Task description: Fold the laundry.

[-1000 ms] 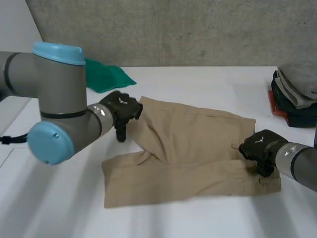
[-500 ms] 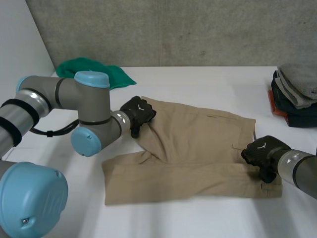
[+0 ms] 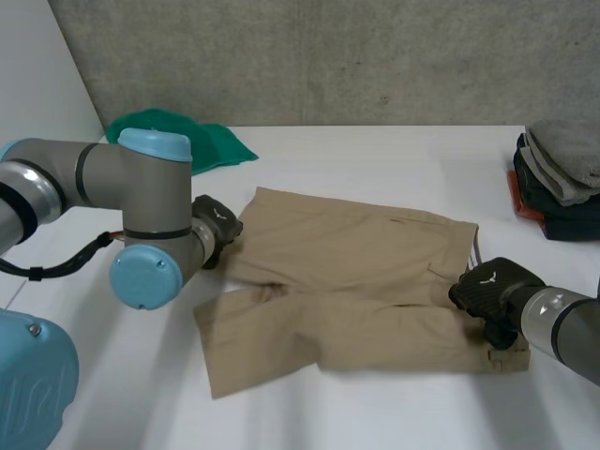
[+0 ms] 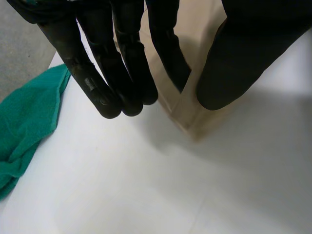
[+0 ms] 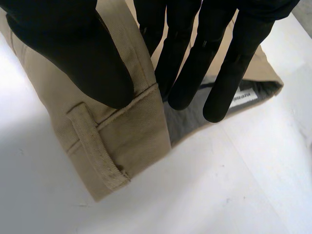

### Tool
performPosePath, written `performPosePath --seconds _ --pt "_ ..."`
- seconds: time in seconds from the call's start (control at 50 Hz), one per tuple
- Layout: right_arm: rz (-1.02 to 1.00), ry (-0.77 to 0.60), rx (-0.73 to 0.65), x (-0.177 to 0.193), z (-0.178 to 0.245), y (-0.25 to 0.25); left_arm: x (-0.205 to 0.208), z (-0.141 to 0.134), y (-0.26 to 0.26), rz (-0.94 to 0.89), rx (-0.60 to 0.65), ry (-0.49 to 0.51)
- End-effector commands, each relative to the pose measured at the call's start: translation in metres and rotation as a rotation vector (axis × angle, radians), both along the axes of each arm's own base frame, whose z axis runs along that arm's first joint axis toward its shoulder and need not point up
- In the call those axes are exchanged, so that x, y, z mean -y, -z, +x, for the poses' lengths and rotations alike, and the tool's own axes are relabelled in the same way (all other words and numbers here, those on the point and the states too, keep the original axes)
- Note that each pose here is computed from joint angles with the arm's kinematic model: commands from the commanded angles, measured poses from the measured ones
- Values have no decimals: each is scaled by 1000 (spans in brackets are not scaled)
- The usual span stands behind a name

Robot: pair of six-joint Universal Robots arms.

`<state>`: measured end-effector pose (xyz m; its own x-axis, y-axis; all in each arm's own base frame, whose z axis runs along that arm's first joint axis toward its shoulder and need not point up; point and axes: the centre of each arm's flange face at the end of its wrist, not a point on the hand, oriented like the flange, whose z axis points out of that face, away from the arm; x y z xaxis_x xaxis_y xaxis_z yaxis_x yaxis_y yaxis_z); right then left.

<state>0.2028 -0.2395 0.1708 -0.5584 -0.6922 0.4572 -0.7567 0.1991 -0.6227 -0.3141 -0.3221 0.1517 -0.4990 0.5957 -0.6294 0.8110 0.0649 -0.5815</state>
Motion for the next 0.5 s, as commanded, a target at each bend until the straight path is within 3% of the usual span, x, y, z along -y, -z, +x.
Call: performPosePath --seconds 0.02,0.08,0.26,0.42,0.5 --pt "-14 -24 9 -6 7 -4 -6 2 -29 -19 -92 -37" --pt "-16 -18 18 -6 8 -5 -10 7 -46 -31 -140 -55" --pt "-8 54 103 3 9 -11 -75 29 -86 96 -308 -65" --pt "0 105 126 14 6 -11 -143 30 -52 294 -274 12" --pt "2 103 128 12 6 -11 -141 23 -31 286 -258 15"
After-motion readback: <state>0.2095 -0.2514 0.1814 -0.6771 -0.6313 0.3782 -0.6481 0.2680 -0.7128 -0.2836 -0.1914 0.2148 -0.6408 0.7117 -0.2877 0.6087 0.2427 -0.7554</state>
